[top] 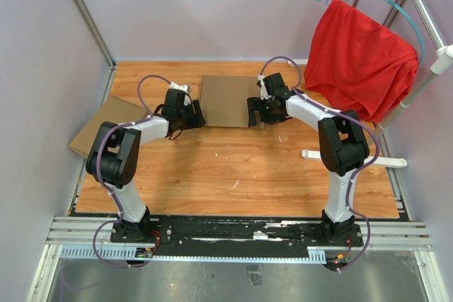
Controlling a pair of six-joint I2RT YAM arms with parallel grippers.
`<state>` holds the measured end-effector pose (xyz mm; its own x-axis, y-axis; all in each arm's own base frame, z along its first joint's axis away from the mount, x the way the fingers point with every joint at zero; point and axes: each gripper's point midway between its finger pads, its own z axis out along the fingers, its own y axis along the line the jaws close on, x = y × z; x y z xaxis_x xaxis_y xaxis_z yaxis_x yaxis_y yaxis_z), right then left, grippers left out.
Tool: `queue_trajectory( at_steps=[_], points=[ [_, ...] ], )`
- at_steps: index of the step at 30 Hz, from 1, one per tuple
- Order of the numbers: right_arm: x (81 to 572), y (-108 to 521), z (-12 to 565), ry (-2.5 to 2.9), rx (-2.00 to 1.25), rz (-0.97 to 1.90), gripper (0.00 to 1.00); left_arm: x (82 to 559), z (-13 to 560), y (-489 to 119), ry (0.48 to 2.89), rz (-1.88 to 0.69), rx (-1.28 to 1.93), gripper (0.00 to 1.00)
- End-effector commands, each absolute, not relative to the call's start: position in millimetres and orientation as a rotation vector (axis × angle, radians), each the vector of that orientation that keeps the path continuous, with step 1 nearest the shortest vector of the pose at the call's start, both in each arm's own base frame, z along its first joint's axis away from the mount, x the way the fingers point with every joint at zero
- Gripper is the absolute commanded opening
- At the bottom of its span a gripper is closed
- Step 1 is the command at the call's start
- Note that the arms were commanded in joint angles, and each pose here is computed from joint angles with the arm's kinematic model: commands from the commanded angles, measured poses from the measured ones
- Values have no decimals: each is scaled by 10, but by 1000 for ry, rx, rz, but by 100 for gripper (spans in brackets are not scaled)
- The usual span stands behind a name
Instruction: Fold the paper box
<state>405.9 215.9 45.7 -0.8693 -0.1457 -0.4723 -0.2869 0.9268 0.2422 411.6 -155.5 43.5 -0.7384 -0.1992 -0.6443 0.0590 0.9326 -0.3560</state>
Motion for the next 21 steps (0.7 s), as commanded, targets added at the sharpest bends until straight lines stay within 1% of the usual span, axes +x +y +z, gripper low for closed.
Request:
queue_trajectory(
  at_steps=[1,3,5,6,8,9,10,11,12,13,14,21],
  points=[
    [4103,2089,783,2521,-358,406,90,4206,423,-1533,2296,-406,-119,63],
    [4129,2101,1024,2455,-391,418,86,4194,469,-1535,2262,-416,-107,63],
    [4218,2133,1282,2379,-419,430,81,4174,512,-1522,2232,-416,-94,63],
    [4298,2150,1405,2339,-427,429,78,4175,546,-1510,2216,-413,-93,63],
    [4545,2128,1575,2271,-404,390,76,4175,595,-1497,2197,-406,-80,63],
    [4688,2110,1640,2247,-381,376,77,4180,636,-1497,2185,-407,-76,63],
    [4814,2115,1670,2233,-369,390,80,4180,669,-1496,2176,-408,-72,63],
    [4949,2133,1717,2214,-359,412,85,4179,712,-1495,2163,-411,-69,63],
    [5092,2154,1710,2205,-348,428,92,4177,751,-1497,2148,-417,-69,63],
    [5228,2173,1654,2208,-337,438,95,4170,787,-1496,2134,-422,-67,63],
    [5371,2201,1559,2214,-329,443,96,4167,828,-1496,2117,-428,-71,63],
    [6232,2371,1274,2095,-243,458,84,4030,1050,-1678,1985,-607,-37,62]
  ],
)
